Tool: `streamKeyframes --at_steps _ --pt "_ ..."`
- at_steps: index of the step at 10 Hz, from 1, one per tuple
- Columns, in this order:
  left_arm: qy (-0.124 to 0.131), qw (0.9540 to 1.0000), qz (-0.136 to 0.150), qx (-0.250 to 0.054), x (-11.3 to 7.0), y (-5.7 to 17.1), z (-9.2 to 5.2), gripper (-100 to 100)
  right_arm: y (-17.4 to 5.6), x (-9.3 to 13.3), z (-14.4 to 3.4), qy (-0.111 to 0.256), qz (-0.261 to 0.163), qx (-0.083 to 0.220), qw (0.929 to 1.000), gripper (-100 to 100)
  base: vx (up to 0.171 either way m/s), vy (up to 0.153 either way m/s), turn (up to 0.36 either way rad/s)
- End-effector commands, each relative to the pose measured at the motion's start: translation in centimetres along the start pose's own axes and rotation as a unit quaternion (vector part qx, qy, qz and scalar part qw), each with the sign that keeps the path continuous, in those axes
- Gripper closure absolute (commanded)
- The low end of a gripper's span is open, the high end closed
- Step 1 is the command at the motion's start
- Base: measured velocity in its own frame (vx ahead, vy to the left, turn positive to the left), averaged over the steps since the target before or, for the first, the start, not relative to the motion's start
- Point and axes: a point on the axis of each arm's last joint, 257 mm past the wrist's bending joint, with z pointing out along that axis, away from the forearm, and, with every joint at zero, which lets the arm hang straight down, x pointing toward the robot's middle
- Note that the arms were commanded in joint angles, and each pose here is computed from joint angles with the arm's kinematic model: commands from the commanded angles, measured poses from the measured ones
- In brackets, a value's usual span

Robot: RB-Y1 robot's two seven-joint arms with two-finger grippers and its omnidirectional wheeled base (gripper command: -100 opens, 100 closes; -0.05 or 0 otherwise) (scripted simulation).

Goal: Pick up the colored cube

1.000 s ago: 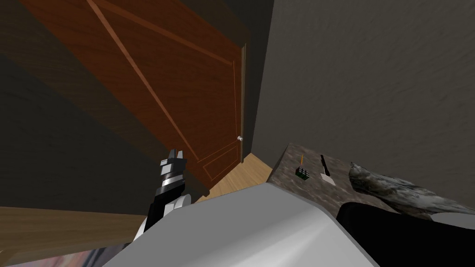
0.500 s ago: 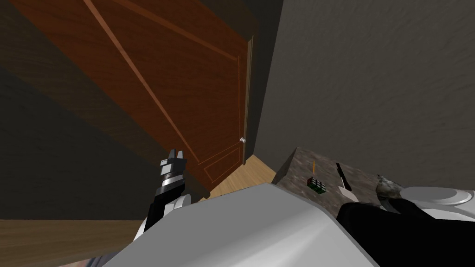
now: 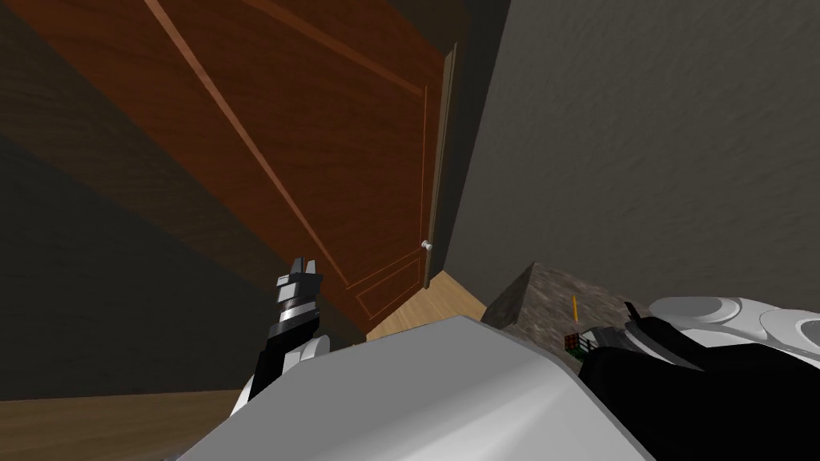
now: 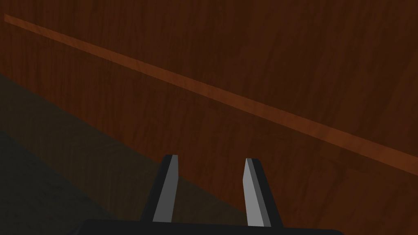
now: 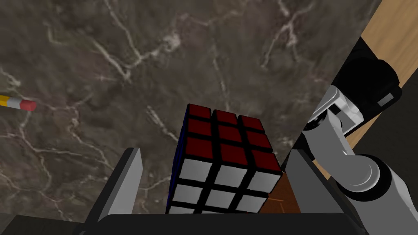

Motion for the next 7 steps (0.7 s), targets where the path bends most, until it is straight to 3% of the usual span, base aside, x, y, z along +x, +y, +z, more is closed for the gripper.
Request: streamKeyframes --at_steps 1,2,7 --pt "0.0 1.0 0.0 0.0 0.0 0.0 0.0 0 0.0 0.0 0.0 0.0 0.0 0.0 1.0 0 0.014 0.006 -0.001" --pt "0.0 1.0 0.0 0.0 0.0 0.0 0.0 0 1.2 0.7 0.8 0.0 0.014 0.001 0.9999 -100 -0.012 -0.016 0.188" --pt "0.0 1.0 0.0 0.0 0.0 0.0 0.0 0 2.9 1.6 1.9 -0.001 0.032 0.001 0.9995 -100 -0.022 -0.025 0.085"
